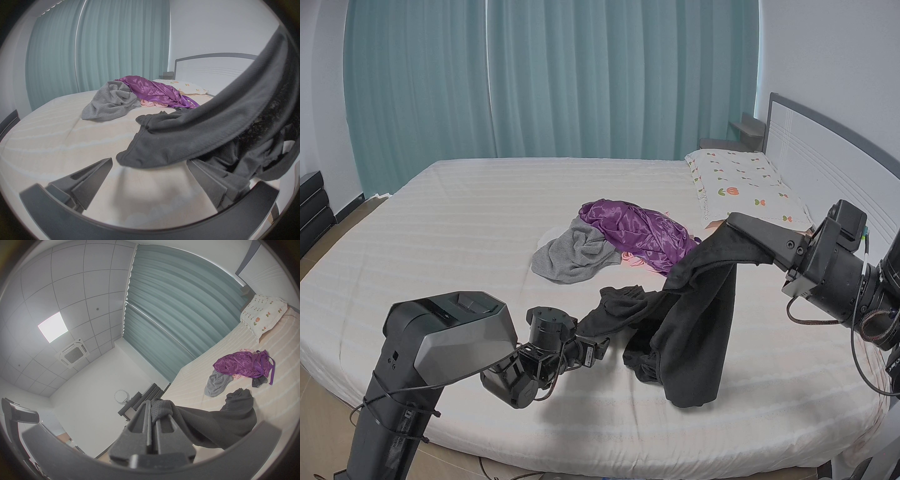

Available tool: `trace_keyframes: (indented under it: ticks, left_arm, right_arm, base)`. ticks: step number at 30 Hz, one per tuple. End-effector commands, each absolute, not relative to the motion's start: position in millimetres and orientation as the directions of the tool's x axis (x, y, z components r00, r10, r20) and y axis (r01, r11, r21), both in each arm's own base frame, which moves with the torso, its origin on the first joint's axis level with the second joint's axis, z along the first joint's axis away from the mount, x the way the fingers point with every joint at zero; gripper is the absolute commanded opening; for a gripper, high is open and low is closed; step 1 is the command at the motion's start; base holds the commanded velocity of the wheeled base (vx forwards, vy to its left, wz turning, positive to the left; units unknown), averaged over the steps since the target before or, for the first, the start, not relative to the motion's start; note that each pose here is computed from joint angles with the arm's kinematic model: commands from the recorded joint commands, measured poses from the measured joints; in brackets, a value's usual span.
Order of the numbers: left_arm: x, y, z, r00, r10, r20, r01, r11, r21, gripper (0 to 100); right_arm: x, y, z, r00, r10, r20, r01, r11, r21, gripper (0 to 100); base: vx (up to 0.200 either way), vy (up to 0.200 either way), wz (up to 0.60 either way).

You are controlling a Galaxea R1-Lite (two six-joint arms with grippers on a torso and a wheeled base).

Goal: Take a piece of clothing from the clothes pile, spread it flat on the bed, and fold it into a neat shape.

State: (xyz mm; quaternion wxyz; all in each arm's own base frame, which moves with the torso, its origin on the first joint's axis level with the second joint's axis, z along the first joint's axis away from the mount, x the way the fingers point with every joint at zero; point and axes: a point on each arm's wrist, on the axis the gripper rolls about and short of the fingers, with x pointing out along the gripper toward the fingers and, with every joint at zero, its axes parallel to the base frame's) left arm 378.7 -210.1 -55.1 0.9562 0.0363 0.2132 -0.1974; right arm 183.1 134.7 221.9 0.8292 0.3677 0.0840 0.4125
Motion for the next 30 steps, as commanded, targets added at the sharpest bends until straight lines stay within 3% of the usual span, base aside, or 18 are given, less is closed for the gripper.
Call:
trace_keyframes:
  ticks: [1, 2, 3, 10, 16, 19, 25, 30]
  left_arm:
    - [391.0, -221.4, -59.7, 0.83, -0.364, -0.423, 0.395, 0.918, -0.015, 100]
    - [391.0, -221.4, -59.7, 0.83, -0.364, -0.423, 0.395, 0.918, -0.015, 100]
    - [391.0, -223.8, -60.6, 0.828, -0.368, -0.423, 0.399, 0.917, -0.016, 0]
    - [385.2, -220.0, -62.4, 0.834, -0.354, -0.423, 0.384, 0.923, -0.013, 0]
    - [368.4, -199.8, -32.3, 0.845, -0.334, -0.416, 0.349, 0.936, -0.042, 0]
    - [352.0, -176.3, 10.6, 0.867, -0.313, -0.387, 0.299, 0.949, -0.098, 0]
    - [332.7, -148.9, 74.2, 0.922, -0.268, -0.279, 0.223, 0.958, -0.183, 0]
    - [320.2, -137.5, 116.8, 0.966, -0.182, -0.181, 0.133, 0.958, -0.253, 0]
  right_arm:
    - [181.9, 133.9, 222.1, 0.645, 0.746, 0.166, -0.624, 0.388, 0.679, 0]
    - [181.9, 133.9, 222.1, 0.645, 0.746, 0.166, -0.624, 0.388, 0.679, 0]
    - [182.8, 133.3, 221.6, 0.648, 0.744, 0.163, -0.621, 0.391, 0.679, 0]
    - [191.0, 130.5, 215.3, 0.67, 0.729, 0.138, -0.596, 0.418, 0.686, 0]
    - [208.7, 125.1, 203.9, 0.714, 0.694, 0.092, -0.543, 0.466, 0.698, 0]
    - [237.9, 116.5, 182.3, 0.774, 0.633, 0.018, -0.457, 0.538, 0.708, 0]
    - [285.5, 112.3, 166.7, 0.828, 0.561, -0.009, -0.4, 0.601, 0.692, 0]
    - [319.1, 120.2, 196.5, 0.876, 0.464, 0.13, -0.429, 0.628, 0.649, 0]
  base:
    - [0.0, 0.0, 0.0]
    - [0.0, 0.0, 0.0]
    - [0.0, 0.0, 0.0]
    - [0.0, 0.0, 0.0]
    - [0.0, 0.0, 0.0]
    - [0.0, 0.0, 0.0]
    - [0.0, 0.0, 0.0]
    - [0.0, 0.0, 0.0]
